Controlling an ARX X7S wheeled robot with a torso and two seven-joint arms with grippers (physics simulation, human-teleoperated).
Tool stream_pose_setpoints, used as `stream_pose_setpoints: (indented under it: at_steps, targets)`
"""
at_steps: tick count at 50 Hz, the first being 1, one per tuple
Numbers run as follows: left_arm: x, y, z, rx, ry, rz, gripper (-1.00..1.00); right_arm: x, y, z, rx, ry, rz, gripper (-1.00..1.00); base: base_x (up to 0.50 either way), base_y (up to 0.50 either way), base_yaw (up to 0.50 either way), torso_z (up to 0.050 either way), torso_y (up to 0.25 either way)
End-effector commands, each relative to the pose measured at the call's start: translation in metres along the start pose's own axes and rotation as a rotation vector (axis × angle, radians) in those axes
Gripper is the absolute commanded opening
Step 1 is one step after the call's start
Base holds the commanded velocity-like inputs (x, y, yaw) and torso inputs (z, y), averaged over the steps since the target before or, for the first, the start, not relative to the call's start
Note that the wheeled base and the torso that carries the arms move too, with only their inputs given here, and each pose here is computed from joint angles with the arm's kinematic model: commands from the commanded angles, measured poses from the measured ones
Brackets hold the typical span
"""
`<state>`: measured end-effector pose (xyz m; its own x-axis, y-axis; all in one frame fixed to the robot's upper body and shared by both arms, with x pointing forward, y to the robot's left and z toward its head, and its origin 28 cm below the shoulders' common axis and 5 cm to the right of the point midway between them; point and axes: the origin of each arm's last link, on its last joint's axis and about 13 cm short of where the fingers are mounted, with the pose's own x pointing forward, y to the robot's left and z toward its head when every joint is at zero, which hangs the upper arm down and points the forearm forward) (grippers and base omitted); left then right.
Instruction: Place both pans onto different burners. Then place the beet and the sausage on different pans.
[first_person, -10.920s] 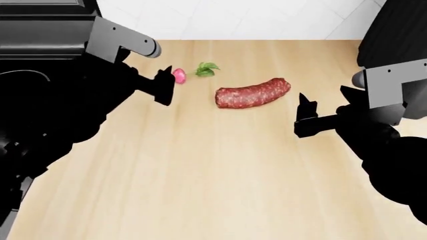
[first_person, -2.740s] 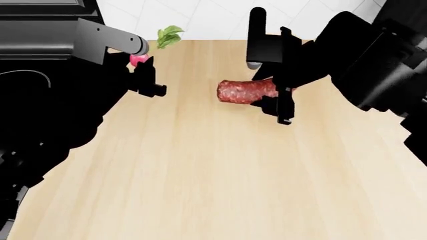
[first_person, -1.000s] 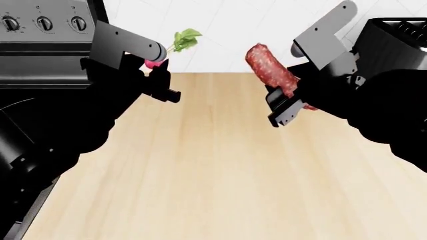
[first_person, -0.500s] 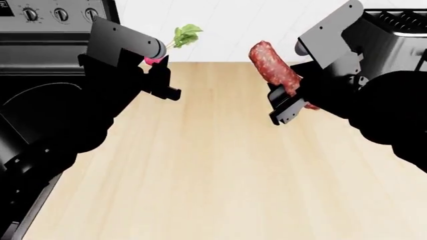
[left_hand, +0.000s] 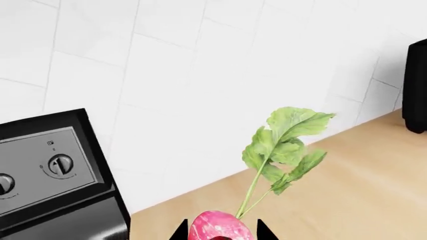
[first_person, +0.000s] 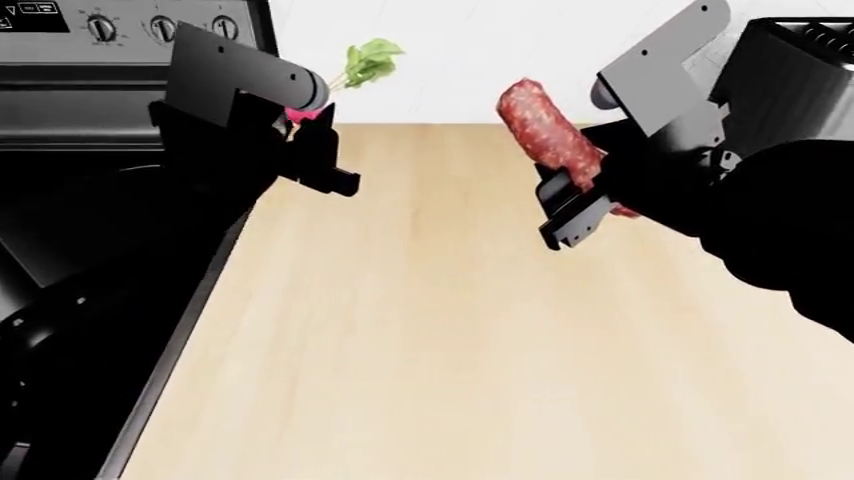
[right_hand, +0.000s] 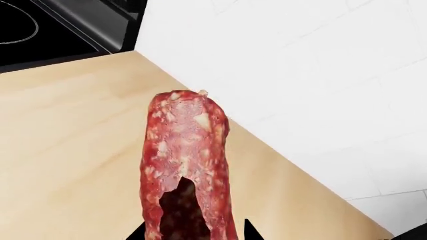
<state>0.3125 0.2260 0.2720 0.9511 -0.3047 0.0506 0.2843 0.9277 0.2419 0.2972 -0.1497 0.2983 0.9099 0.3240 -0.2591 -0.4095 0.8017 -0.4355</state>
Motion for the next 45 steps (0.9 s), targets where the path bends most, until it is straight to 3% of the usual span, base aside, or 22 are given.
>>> stream_pose_setpoints:
  at_steps: [1,45]
  targets:
    - [-0.0022,0.0019,0.0037,0.000,-0.014,0.017,-1.00,-0.0023,0.0003,0.0016,-0.013,-0.007,0.001,-1.00,0.00,0.43,0.00,0.000,0.000]
    - [-0.0047,0.0018,0.0054,0.005,-0.020,0.019,-1.00,-0.0080,0.0024,0.0019,-0.024,-0.007,0.013,-1.00,0.00,0.43,0.00,0.000,0.000]
